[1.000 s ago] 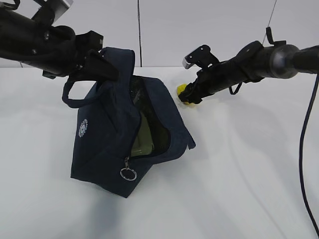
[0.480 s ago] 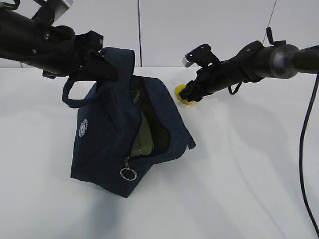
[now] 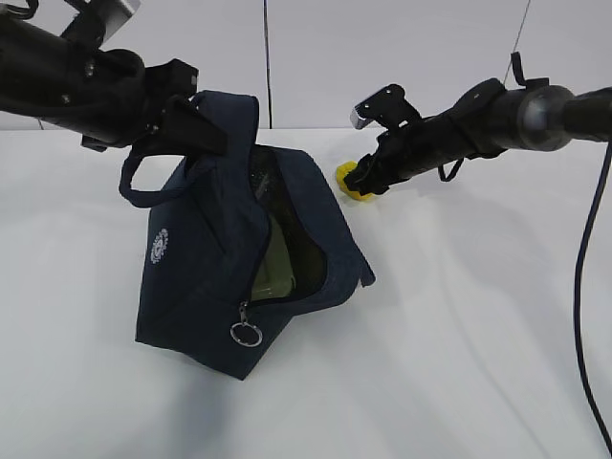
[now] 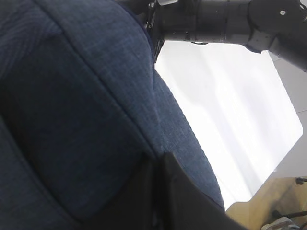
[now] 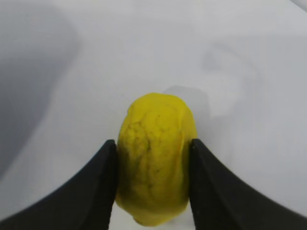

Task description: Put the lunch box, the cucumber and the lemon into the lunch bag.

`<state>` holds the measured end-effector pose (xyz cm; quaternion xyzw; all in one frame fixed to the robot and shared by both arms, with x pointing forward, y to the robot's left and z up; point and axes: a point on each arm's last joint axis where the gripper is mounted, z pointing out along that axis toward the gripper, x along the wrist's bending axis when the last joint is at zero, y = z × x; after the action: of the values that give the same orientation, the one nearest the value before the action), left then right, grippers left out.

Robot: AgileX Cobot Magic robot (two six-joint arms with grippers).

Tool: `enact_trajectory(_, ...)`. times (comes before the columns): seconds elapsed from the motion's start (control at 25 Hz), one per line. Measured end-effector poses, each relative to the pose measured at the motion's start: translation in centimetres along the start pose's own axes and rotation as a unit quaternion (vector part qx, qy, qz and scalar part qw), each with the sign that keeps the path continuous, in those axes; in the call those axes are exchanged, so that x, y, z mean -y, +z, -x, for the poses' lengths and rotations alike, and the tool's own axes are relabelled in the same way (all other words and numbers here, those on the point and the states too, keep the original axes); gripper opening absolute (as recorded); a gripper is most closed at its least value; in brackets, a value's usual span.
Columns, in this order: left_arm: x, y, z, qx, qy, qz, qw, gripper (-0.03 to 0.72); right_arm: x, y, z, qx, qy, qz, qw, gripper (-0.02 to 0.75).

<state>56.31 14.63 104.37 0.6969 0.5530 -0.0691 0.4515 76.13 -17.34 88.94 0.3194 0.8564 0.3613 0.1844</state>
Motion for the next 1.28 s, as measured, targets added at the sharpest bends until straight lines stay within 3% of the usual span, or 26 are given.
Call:
enact_trajectory(0.16,0.0,0.0,0.0,0.0,0.0,0.0,1.0,-0.008,0.0,0.0,-0.1,-0.005,0.001,0.0,1.0,0.336)
enact_trajectory(0.32,0.0,0.0,0.0,0.0,0.0,0.0,1.0,-0.008,-0.7,-0.8,-0.6,-0.036,-0.003,0.0,0.999,0.335)
enact_trajectory(0.56,0.0,0.0,0.0,0.0,-0.001,0.0,1.0,-0.008,-4.1,-4.6,-0.9,-0.05,0.012,0.024,0.998,0.334)
enact_trajectory(0.8,0.0,0.0,0.0,0.0,-0.001,0.0,1.0,-0.008,-5.6,-8.7,-1.2,-0.119,0.089,0.009,0.989,0.334)
enact_trajectory(1.08,0.0,0.0,0.0,0.0,-0.001,0.0,1.0,-0.008,-6.4,-11.6,-2.7,-0.209,0.111,-0.019,0.971,0.333)
enact_trajectory(1.28,0.0,0.0,0.0,0.002,-0.001,-0.001,1.0,-0.008,-7.7,-12.7,-3.6,-0.258,0.14,0.017,0.956,0.333)
